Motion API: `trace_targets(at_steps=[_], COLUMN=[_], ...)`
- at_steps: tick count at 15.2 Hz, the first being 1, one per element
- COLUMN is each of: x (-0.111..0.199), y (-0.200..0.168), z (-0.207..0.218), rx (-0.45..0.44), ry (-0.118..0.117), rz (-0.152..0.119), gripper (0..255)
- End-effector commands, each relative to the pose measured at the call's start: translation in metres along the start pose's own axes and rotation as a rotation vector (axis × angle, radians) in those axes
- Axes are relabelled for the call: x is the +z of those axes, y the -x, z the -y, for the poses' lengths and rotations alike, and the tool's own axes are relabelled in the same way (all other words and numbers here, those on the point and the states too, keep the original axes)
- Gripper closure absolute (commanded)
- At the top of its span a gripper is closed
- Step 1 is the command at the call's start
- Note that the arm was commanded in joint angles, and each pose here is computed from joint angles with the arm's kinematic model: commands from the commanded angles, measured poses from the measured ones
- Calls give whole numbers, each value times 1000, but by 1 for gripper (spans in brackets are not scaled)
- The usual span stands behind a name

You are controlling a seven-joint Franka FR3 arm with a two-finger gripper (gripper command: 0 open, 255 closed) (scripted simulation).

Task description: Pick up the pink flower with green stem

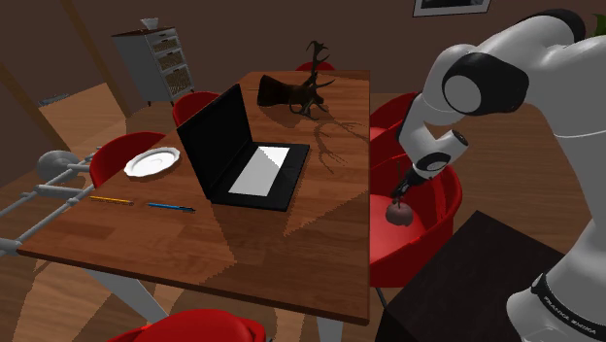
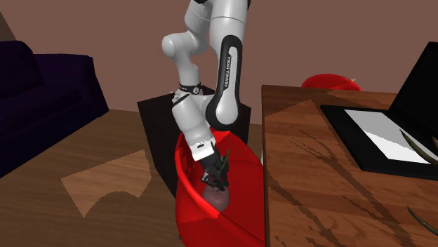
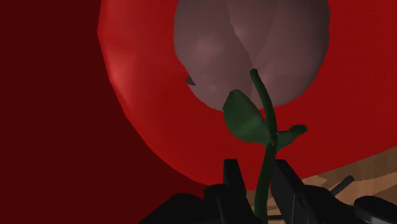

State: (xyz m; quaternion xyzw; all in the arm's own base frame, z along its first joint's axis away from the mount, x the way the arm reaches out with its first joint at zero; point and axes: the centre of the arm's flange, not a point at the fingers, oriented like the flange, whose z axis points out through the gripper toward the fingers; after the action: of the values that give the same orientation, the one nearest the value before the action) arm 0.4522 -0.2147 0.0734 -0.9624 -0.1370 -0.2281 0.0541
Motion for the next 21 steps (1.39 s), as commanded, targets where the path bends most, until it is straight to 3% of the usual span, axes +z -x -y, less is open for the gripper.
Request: trace_targets(at_steps=[1, 4, 6, 21], x=[16, 10, 9, -61], y=[36, 58, 35, -1], z=[4, -3, 6, 9], rx=[25, 26, 24, 24], ry=[-17, -17, -16, -16], rz=[62, 61, 62, 62], gripper=[255, 255, 255, 255])
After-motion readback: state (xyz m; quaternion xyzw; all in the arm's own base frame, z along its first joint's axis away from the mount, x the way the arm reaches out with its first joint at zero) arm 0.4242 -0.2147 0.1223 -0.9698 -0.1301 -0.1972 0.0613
